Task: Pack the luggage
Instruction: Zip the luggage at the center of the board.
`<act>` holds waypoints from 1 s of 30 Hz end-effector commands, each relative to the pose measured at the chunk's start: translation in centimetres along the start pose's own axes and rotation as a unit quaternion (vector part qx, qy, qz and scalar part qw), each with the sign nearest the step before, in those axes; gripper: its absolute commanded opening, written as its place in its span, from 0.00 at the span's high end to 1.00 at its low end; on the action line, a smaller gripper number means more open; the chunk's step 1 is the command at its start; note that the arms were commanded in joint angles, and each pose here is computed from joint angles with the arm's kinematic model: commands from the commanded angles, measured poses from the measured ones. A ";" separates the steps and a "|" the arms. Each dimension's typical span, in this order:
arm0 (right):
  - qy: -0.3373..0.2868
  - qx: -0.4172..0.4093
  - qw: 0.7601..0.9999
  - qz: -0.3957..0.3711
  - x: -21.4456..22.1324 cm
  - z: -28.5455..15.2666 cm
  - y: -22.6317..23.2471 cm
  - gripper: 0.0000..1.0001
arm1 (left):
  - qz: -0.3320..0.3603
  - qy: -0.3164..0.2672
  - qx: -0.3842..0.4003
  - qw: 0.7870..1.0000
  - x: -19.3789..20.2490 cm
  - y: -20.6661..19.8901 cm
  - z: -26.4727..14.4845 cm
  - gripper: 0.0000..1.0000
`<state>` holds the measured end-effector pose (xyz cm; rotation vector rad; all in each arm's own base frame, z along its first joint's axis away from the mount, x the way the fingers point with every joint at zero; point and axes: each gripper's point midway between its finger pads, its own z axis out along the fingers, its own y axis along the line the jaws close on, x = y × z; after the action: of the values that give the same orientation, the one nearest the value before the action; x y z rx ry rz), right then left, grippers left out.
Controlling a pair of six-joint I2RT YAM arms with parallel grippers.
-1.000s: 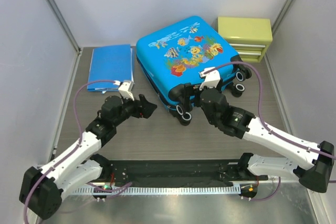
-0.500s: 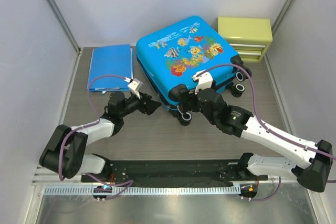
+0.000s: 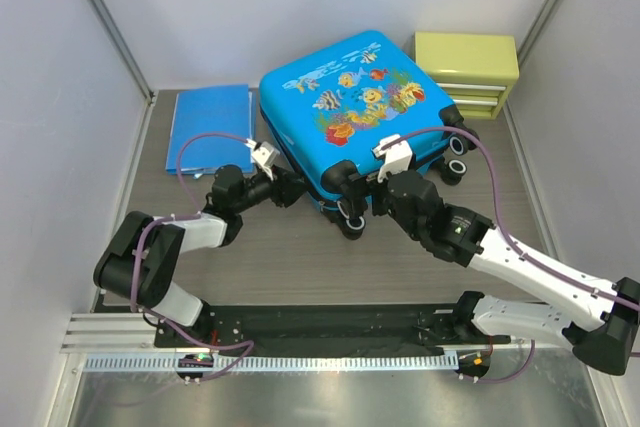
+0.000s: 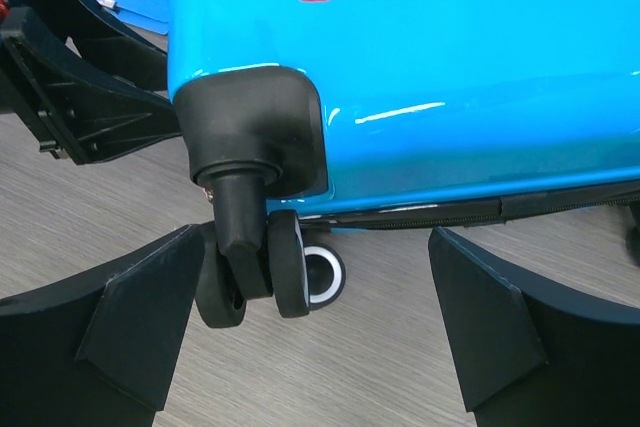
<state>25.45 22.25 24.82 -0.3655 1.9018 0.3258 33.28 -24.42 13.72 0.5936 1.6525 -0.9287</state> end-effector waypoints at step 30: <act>-0.027 -0.034 0.999 0.014 -1.1 -0.9 0.6 0.00 | 0.009 -0.043 0.007 0.999 -0.7 2.1 0.9 0.52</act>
<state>24.56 22.38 24.66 -0.3982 1.8975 0.3822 34.31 -23.35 11.50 0.5476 1.6646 -0.9358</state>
